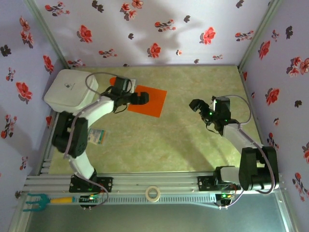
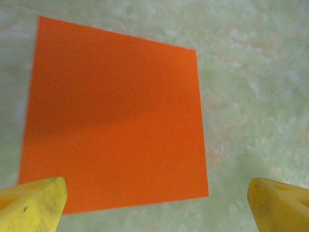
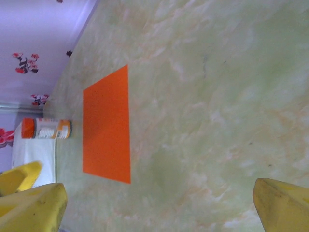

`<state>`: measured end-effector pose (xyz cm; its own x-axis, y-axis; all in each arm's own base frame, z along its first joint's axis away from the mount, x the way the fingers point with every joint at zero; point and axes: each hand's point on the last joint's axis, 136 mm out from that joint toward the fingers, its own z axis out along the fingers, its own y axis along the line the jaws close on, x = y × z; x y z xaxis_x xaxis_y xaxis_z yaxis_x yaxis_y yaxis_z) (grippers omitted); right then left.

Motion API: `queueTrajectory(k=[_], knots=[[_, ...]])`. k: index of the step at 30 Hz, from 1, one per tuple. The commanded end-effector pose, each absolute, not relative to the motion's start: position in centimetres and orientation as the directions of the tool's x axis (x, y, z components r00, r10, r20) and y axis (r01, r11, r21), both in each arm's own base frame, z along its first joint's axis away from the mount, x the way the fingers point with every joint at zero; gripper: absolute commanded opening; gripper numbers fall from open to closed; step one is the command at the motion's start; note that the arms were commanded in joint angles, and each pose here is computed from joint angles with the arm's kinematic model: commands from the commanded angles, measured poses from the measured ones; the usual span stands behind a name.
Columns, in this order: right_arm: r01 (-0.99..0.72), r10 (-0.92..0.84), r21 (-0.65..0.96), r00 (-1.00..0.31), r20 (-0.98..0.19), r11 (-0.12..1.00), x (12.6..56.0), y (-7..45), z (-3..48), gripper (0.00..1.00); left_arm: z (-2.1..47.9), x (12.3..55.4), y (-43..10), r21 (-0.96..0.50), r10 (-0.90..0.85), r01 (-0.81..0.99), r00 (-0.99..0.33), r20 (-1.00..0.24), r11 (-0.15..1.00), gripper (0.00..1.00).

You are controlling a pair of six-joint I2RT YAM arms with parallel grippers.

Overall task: Fold a paper plane with a square sheet of paper (pick it up from the middle)
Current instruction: Move the paper to the center of the table.

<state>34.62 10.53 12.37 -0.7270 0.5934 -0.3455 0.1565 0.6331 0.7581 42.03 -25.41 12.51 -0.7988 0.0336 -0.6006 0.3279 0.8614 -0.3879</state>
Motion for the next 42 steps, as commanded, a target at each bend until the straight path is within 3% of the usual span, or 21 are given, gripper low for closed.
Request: queueTrajectory(k=[1, 13, 24, 34, 42], knots=[[0.153, 0.581, 0.788, -0.759, -0.293, 0.597, 33.7, 12.0, 12.4, 0.99, 10.3, 41.8, -27.3, -0.38, 0.103, 0.333, -0.852, -0.513, 0.863, 0.96], [0.19, 0.586, 0.791, -0.772, -0.246, 0.582, 31.6, 13.1, 11.2, 0.99, 4.4, 43.1, -30.4, -0.399, 0.078, 0.225, -0.933, -0.351, 0.889, 0.97], [0.253, 0.592, 0.761, -0.78, -0.205, 0.597, 30.3, 12.6, 9.7, 0.99, 0.1, 37.2, -28.8, -0.349, 0.007, 0.09, -0.973, -0.232, 0.933, 0.96], [0.284, 0.602, 0.763, -0.781, -0.167, 0.58, 29.9, 12.9, 9.4, 0.99, 0.1, 28.7, -29.4, -0.374, -0.23, -0.121, -0.938, -0.261, 0.92, 0.98], [0.29, 0.603, 0.759, -0.78, -0.165, 0.583, 29.0, 12.9, 9.5, 0.99, 6.6, 29.4, -29.3, -0.229, -0.051, 0.062, -0.889, -0.456, 0.972, 1.0]])
